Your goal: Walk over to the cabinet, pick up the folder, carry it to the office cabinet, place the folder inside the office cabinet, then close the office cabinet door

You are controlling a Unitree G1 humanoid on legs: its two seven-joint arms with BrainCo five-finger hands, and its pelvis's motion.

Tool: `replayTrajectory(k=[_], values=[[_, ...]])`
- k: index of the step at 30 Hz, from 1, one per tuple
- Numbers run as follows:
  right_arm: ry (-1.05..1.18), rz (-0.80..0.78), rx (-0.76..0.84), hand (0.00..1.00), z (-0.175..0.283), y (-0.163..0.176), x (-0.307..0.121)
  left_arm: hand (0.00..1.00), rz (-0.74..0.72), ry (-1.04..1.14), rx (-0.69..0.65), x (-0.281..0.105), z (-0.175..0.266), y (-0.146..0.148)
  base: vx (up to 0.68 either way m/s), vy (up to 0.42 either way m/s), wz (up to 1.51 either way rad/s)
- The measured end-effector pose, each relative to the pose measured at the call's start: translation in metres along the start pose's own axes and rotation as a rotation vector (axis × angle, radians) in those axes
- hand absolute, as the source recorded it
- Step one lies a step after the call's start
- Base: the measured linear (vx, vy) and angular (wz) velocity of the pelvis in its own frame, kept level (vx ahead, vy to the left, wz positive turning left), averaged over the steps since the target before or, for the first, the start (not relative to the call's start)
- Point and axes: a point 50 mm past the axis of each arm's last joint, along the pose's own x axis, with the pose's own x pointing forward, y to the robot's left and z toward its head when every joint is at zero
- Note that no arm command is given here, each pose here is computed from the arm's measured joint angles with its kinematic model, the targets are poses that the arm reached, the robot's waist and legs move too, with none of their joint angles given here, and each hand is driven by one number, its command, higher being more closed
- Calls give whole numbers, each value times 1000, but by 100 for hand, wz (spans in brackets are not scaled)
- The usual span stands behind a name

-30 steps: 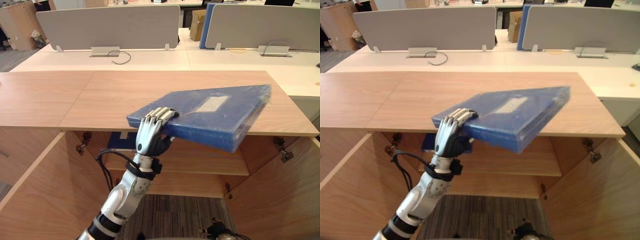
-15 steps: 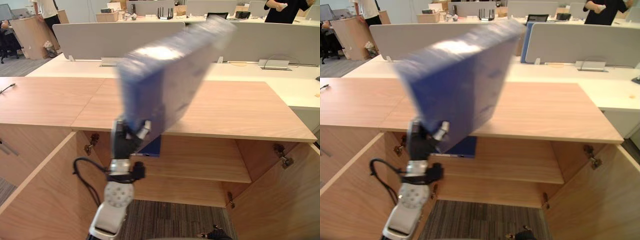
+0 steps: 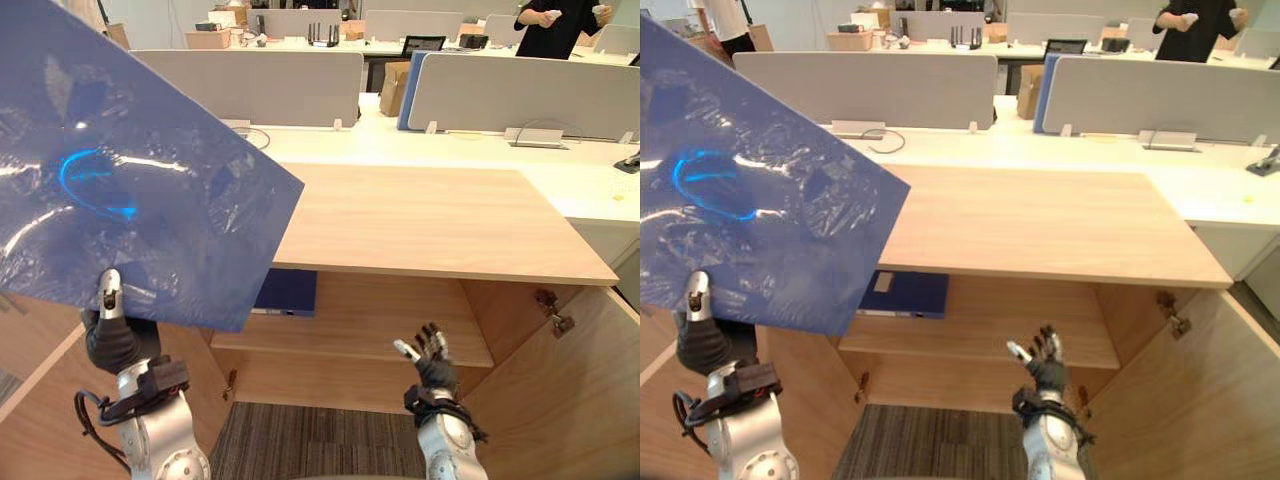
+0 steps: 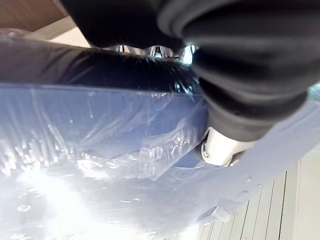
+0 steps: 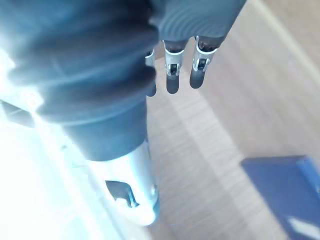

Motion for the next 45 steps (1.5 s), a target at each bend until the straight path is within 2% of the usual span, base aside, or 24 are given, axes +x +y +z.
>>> replayTrajectory(k=[6,10,13,16,17,18,30,39,45], values=[[-325,129,163,0,70,27,-6,100,48,16,-34,-8,3,8,-4,0,-11],[-433,214,223,0,93,46,-3,100,51,20,-48,-8,2,8,2,2,-3],[-458,456,327,0,106,90,2,100,26,12,-48,-4,2,4,0,0,0],[-511,669,313,0,124,127,4,100,-13,0,-42,1,2,-1,-1,0,1],[-546,773,286,0,135,148,7,100,-47,-7,-34,3,1,-5,-1,1,4],[-556,792,269,0,137,153,10,100,-58,-8,-33,4,0,-6,-4,1,4],[-446,921,6,0,134,222,54,100,-132,52,-16,4,-18,-18,-25,2,8],[-430,1038,-164,0,144,253,64,100,-175,52,11,4,-20,-25,-21,-4,4],[-420,1206,-368,0,150,265,62,100,-188,35,24,4,-18,-24,0,0,0]])
